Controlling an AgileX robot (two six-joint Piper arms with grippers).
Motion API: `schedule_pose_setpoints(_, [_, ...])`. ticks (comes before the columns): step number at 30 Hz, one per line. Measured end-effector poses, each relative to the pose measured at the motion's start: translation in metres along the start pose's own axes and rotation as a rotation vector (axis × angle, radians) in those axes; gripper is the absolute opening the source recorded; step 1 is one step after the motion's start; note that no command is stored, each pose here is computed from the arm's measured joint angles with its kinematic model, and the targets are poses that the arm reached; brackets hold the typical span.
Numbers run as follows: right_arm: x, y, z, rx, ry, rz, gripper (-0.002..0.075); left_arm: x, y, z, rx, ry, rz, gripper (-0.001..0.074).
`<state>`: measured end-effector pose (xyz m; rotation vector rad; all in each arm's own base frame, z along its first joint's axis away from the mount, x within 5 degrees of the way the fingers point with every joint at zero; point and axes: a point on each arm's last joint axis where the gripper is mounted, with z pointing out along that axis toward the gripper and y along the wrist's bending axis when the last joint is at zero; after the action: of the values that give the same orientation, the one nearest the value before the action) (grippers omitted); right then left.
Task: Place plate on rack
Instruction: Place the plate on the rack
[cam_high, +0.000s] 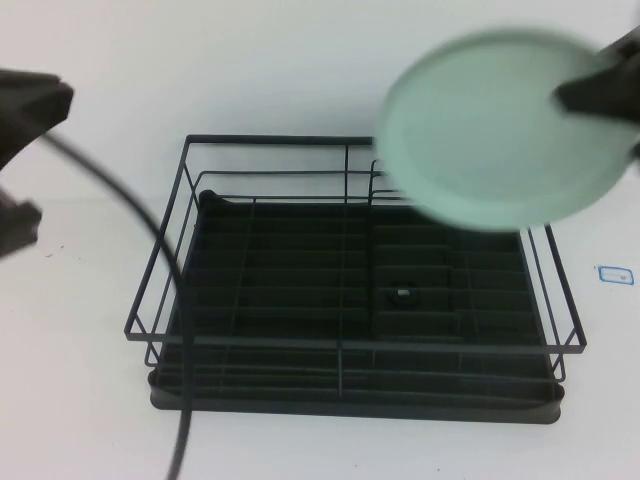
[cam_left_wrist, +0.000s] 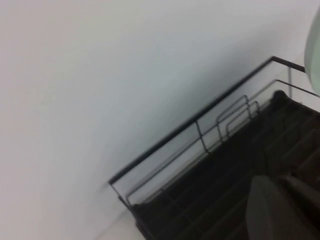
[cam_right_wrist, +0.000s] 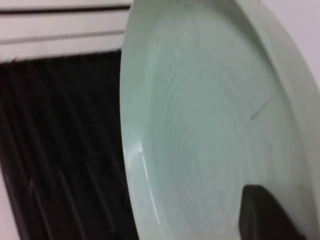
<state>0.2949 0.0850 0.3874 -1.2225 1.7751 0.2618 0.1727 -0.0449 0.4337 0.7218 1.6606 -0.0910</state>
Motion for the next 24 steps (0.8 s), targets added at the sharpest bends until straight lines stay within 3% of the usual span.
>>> schedule_pose_setpoints(4, [-0.002, 0.014, 0.037, -0.06, 0.073, -0.086, 0.0139, 0.021, -0.011, -0.012, -0.115, -0.052, 0.018, 0.0001])
schedule_pose_setpoints(12, [-0.002, 0.021, 0.078, -0.013, 0.143, -0.219, 0.0139, 0.06, -0.028, -0.052, -0.368, -0.188, 0.027, 0.0001])
schedule_pose_setpoints(24, [0.018, 0.018, 0.108, -0.05, 0.212, -0.213, 0.0138, 0.075, -0.037, -0.061, -0.398, -0.188, 0.086, 0.0001])
